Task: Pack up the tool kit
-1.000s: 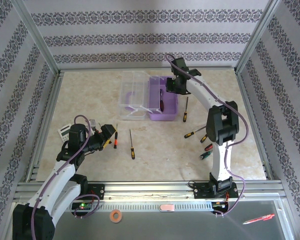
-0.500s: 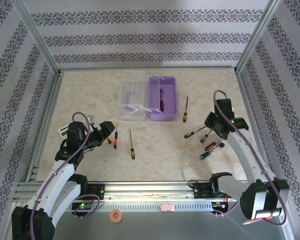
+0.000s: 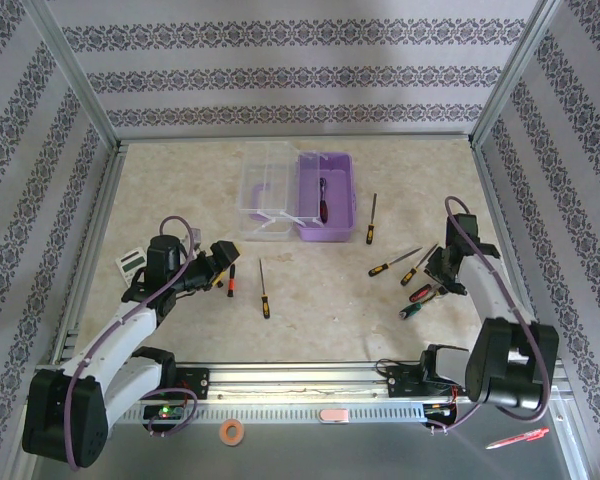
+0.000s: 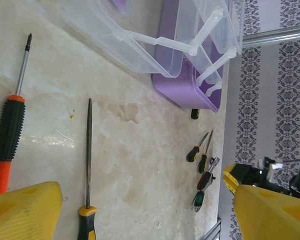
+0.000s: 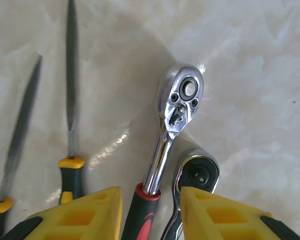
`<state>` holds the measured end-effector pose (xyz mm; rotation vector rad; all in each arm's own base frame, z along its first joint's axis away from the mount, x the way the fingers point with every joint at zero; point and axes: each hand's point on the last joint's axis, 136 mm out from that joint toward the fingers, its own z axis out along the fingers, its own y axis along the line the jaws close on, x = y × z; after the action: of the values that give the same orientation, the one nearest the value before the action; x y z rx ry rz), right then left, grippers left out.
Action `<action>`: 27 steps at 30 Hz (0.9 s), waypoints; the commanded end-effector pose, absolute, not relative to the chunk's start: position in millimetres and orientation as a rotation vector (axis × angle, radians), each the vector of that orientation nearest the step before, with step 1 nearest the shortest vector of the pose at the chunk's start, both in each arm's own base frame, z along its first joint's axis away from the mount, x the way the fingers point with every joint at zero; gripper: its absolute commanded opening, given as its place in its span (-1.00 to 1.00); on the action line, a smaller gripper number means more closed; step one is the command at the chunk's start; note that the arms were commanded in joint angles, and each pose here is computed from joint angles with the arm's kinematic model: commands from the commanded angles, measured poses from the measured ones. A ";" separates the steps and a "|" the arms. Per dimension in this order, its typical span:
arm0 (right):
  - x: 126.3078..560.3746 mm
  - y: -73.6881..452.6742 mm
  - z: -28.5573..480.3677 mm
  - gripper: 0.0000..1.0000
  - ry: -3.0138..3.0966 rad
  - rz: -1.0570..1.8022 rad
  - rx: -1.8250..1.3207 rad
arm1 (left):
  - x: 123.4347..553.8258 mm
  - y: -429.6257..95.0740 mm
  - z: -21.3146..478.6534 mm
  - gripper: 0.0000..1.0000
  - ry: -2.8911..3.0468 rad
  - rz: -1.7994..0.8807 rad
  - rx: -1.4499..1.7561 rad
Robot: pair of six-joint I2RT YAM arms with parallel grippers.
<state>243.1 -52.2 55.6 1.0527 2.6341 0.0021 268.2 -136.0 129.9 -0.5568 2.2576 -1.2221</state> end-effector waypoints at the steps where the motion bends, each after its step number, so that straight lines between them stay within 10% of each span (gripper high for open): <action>1: 253.4 -53.8 53.7 -0.31 2.647 0.023 1.037 | 270.8 -141.6 153.5 0.78 2.183 -1.257 -0.473; 27: 280.3 -45.2 16.3 -0.89 2.737 0.187 1.050 | 272.4 -139.4 149.6 0.79 2.201 -1.228 -0.487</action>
<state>268.3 -45.9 14.2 1.0803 2.7475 0.1379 267.7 -136.9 132.4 -0.5466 2.2509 -1.2251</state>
